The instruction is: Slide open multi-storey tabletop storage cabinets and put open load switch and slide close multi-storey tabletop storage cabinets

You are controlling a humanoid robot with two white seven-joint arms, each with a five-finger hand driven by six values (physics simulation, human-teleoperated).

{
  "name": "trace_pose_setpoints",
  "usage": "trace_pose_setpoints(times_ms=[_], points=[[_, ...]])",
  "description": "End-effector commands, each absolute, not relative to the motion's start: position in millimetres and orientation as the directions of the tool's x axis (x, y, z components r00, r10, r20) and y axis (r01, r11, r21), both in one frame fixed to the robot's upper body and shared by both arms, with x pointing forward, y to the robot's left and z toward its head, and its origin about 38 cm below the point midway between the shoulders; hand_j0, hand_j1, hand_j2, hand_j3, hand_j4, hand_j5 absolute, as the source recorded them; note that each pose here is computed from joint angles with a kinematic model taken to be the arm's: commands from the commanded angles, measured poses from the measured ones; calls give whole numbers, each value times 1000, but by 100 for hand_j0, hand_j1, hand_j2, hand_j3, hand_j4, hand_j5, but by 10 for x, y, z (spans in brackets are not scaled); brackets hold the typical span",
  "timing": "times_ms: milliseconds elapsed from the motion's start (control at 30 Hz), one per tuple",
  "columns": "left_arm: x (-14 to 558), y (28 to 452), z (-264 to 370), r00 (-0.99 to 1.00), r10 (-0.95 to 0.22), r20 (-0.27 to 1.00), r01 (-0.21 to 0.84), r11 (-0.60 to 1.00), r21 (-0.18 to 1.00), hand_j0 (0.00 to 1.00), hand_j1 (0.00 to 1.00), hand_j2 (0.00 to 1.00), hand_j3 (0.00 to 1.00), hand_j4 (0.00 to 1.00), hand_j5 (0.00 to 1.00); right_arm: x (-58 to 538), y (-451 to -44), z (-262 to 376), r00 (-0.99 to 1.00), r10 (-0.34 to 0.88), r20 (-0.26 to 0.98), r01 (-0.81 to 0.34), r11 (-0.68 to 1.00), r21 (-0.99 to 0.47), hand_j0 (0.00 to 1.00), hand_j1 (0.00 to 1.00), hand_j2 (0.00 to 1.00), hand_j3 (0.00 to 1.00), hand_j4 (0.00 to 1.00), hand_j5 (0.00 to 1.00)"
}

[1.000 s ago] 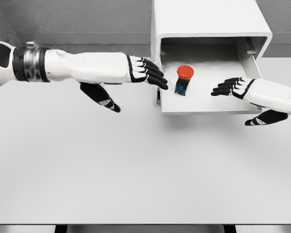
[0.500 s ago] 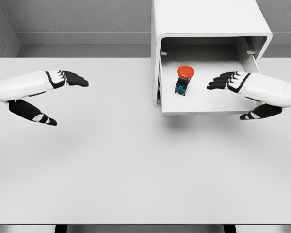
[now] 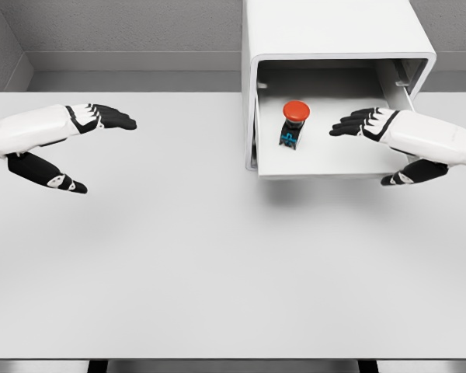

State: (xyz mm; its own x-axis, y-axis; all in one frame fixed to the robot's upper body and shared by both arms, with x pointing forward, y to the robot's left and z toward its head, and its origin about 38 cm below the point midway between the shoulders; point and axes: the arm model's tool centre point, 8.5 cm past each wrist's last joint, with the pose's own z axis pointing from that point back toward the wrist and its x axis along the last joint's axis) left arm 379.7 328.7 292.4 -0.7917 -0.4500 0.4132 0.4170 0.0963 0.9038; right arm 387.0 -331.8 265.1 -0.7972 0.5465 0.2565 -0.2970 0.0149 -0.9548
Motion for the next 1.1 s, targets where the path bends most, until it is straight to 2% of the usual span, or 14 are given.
trace_pose_setpoints(times_ms=[0,700,1067], points=[[3800,3287,2933,-790,-448,419,419,105,902,100,100,100,100,100,100,3880,-3306,2657,-797,544,262,-297,24,-954,100,100,100,100,100,100],[3783,3241,2907,-796,-437,418,415,108,903,100,100,100,100,100,100,3881,-3281,2770,-807,534,253,-279,33,-960,100,100,100,100,100,100],[3779,3246,2896,-795,-439,419,417,106,903,100,100,100,100,100,100,3684,-3593,2986,-784,590,192,-254,-24,-967,100,100,100,100,100,100]])
